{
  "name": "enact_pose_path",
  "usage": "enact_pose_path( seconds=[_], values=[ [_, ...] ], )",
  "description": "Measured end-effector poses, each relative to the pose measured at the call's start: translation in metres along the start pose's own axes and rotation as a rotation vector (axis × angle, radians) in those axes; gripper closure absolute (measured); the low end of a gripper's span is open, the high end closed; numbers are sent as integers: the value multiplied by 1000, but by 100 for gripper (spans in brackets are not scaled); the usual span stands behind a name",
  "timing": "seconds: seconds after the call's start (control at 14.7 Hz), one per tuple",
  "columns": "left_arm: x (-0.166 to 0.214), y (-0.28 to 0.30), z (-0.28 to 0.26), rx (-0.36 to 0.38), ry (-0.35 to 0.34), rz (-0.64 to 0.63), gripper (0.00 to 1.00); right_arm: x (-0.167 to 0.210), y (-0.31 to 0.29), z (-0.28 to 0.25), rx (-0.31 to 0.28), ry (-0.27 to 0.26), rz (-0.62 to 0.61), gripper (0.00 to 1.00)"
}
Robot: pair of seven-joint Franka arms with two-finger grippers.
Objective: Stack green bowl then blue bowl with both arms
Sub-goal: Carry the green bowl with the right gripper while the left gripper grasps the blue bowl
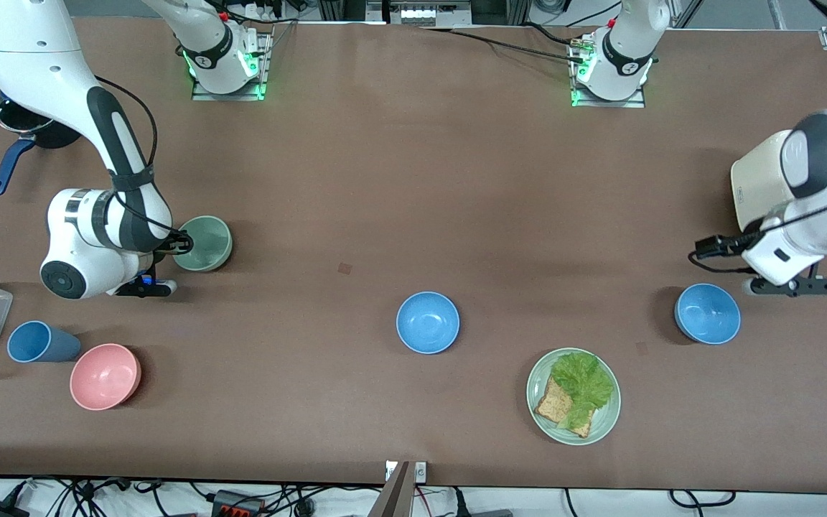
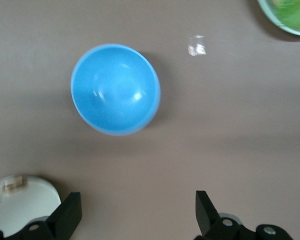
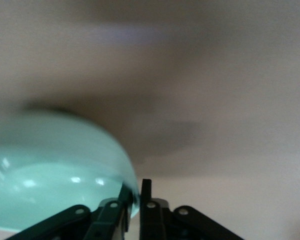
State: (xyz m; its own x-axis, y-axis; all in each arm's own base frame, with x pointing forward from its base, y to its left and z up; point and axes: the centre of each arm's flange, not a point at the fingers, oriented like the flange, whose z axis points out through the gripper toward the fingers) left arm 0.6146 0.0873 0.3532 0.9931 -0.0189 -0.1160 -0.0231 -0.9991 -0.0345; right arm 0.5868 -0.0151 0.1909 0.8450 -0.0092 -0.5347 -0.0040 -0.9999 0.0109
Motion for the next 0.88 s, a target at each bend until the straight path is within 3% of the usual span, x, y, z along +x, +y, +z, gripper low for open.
enact_pose_path(
  seconds=[0.27,0.54,0.68,0.88],
  values=[
    [22,-39,74,-10,59,64,0,-5,-48,-39,-4,35,-86,95],
    [32,-63,99,-13,65,152,2,-34,-180,-108,4,60,-272,95],
    [35,-74,105,-16,63,156,5,-56,-258,-105,50,65,-307,95],
    [36,-81,122,-19,66,149,8,-77,-352,-76,57,94,-234,95]
  ],
)
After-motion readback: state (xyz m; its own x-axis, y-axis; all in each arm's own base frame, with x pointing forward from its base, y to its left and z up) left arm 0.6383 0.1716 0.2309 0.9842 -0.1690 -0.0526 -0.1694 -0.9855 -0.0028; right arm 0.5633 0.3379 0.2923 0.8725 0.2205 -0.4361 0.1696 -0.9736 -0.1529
